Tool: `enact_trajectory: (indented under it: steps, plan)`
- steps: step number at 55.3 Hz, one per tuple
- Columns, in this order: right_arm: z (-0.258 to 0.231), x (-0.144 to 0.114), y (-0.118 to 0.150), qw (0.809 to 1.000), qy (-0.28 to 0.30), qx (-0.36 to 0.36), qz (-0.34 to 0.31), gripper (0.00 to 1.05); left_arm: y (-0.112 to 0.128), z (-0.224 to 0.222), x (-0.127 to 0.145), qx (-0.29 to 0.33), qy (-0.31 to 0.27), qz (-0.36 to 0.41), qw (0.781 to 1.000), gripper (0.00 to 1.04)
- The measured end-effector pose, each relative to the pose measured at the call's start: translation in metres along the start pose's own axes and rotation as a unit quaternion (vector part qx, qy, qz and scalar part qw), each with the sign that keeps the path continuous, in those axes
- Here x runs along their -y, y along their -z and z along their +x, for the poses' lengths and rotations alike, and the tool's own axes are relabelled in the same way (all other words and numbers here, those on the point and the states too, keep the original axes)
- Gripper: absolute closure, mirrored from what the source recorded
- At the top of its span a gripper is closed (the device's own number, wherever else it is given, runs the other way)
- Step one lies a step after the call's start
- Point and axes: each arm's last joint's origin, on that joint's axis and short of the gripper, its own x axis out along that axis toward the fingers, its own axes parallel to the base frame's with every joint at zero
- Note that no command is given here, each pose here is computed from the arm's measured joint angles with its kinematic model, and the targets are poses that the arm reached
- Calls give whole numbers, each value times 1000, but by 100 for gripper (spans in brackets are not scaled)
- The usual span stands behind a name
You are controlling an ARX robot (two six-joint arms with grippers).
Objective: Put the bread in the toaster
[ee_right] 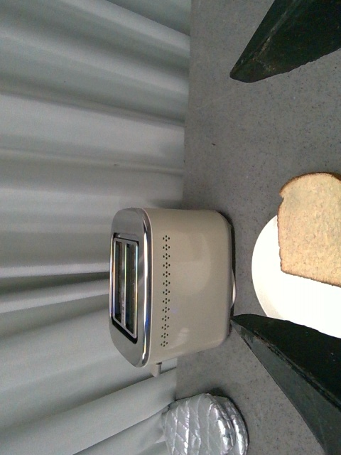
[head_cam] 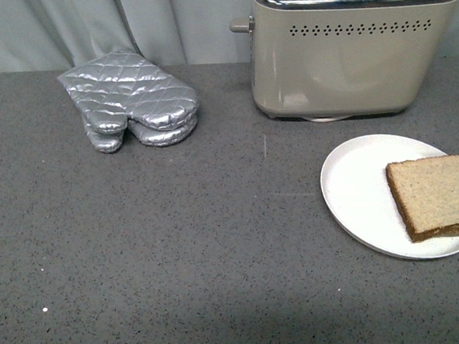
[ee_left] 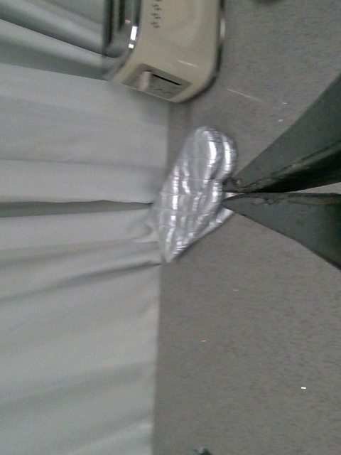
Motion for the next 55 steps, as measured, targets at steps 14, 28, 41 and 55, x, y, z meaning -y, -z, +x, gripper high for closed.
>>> enact_trajectory:
  steps: [14, 28, 41, 55]
  plan:
    - [0, 0, 0, 1000, 0, 0, 0, 10, 0, 0, 0, 1, 0, 0, 1000, 94]
    - [51, 24, -2, 982, 33, -180, -41, 10, 0, 0, 0, 1, 0, 0, 1000, 38]
    - [113, 63, 21, 936, 9, -348, 55, 10, 0, 0, 0, 1, 0, 0, 1000, 5]
    - [164, 93, 50, 880, -15, -452, 145, 10, 0, 0, 0, 1, 0, 1, 1000, 7]
